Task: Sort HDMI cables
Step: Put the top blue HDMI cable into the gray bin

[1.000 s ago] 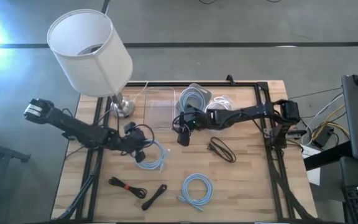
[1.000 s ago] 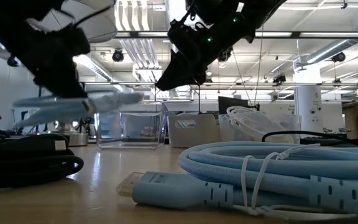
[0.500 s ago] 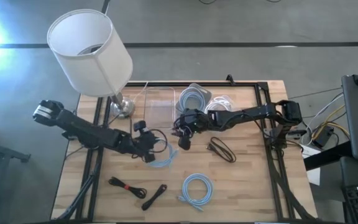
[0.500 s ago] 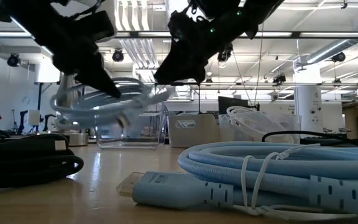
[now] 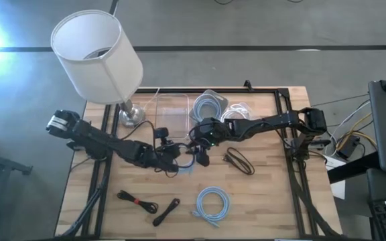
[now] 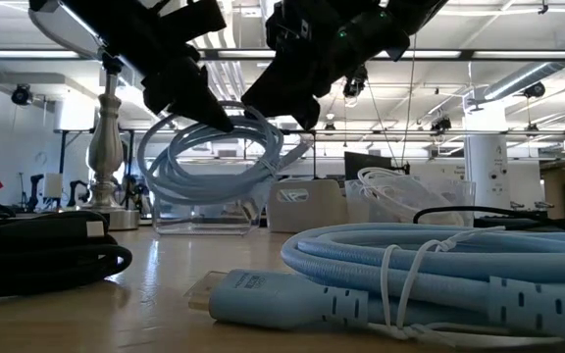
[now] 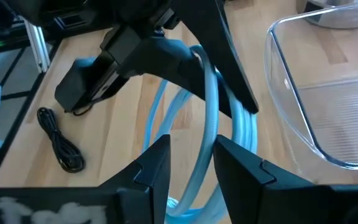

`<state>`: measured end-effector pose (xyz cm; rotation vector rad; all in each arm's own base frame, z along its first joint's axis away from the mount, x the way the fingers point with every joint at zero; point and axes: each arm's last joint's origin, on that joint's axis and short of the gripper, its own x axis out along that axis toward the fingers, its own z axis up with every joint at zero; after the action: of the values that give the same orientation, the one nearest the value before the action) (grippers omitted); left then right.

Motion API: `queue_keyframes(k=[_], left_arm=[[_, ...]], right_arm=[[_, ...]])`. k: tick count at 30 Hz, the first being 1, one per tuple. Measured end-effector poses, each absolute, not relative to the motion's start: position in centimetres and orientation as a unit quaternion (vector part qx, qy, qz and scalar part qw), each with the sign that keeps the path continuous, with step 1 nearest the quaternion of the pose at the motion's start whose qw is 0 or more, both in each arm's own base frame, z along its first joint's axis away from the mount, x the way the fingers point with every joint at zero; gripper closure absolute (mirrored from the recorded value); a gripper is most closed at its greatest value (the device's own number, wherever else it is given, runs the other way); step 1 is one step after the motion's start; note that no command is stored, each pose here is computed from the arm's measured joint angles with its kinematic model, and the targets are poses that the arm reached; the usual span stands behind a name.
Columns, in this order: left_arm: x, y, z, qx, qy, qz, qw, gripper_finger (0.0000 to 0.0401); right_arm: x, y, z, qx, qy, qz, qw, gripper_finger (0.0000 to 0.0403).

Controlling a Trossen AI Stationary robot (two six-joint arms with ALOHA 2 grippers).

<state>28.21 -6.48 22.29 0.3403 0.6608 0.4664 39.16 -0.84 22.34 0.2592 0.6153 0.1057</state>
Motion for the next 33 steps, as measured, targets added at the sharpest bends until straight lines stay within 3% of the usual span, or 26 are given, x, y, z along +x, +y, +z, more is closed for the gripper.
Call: queue_keyframes(k=[5,13,33], left_arm=[[28.1,-6.5,22.2,0.149,0.321,0.232,0.906,0.0369],[28.0,-6.5,22.2,0.152,0.321,0.238,0.904,0.0372],[28.4,-6.7,23.2,0.206,0.302,0.245,0.898,0.0375]], right_arm=[[38.7,-0.9,22.9,0.105,0.306,0.053,0.945,0.0284],[38.0,-1.3,23.8,0.091,0.307,-0.018,0.947,0.0284],[37.9,-1.2,22.7,0.124,0.319,-0.025,0.939,0.0284]])
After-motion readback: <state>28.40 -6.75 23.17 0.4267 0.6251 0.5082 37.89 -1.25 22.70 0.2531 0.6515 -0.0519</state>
